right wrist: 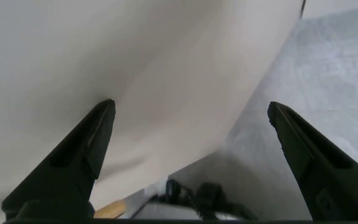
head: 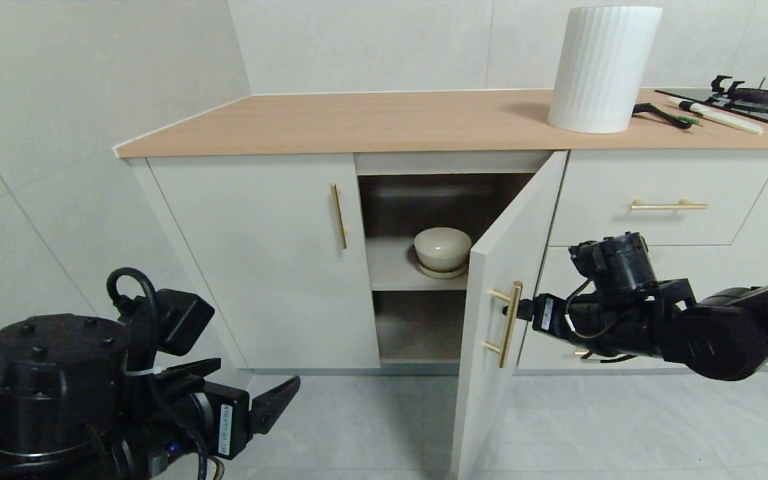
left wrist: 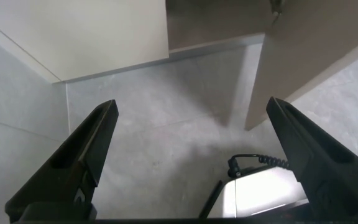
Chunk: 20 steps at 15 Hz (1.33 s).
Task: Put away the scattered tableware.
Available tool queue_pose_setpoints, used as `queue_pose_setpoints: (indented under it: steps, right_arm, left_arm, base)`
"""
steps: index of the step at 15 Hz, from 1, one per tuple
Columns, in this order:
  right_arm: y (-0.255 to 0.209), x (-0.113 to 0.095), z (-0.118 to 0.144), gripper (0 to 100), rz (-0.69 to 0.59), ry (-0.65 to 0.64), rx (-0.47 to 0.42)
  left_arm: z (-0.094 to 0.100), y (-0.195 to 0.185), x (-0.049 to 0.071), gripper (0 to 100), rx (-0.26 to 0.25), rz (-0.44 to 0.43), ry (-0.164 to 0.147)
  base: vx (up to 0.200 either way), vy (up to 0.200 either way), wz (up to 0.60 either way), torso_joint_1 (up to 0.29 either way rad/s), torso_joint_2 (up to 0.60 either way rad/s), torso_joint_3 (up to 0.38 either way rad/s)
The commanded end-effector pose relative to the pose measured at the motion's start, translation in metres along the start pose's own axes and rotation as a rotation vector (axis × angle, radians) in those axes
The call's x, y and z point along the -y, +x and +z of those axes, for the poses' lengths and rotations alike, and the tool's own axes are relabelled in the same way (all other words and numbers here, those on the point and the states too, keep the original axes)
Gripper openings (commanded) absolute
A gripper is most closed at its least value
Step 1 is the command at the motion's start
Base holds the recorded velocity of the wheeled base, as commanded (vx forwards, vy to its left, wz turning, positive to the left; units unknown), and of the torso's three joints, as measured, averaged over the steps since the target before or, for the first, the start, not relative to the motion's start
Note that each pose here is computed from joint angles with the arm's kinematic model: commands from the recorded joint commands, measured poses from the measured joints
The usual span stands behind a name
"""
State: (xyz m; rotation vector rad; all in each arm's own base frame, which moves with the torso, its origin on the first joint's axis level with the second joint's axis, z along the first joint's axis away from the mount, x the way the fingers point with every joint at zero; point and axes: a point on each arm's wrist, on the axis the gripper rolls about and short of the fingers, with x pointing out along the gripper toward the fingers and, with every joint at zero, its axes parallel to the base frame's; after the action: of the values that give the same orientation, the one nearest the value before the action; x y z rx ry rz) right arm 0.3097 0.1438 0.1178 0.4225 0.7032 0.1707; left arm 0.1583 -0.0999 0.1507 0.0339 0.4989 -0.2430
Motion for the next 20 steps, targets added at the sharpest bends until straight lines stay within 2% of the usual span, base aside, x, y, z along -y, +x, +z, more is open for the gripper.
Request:
queue_pose_setpoints:
  steps: [1,8,12,18,20]
  right_arm:
    - [0.017,-0.002,-0.012,100,-0.032,-0.01,0.005]
    - [0.037,-0.008,-0.015,100,-0.011,0.043,0.102]
    - [0.062,-0.009,-0.01,100,-0.072,0.125,0.242]
    - [0.092,-0.002,0.008,100,-0.197,0.204,0.4]
    - [0.096,0.0,0.011,100,-0.218,0.212,0.419]
  left_arm:
    - [0.001,-0.001,0.0,100,0.006,-0.001,-0.002]
    - [0.001,-0.001,0.0,100,0.007,-0.002,-0.004]
    - [0.002,-0.001,0.0,100,0.01,-0.002,-0.008]
    - [0.002,0.0,0.0,100,0.01,-0.002,-0.008]
    - [0.002,0.0,0.0,100,0.007,-0.002,-0.007]
  base:
    - [0.2,0.0,0.0,0.002,0.0,0.002]
    - [0.2,0.0,0.0,0.002,0.0,0.002]
    - [0.0,0.0,0.0,0.0,0.0,0.0]
    - [0.0,0.0,0.0,0.0,0.0,0.0]
    - [0.0,0.0,0.0,0.0,0.0,0.0]
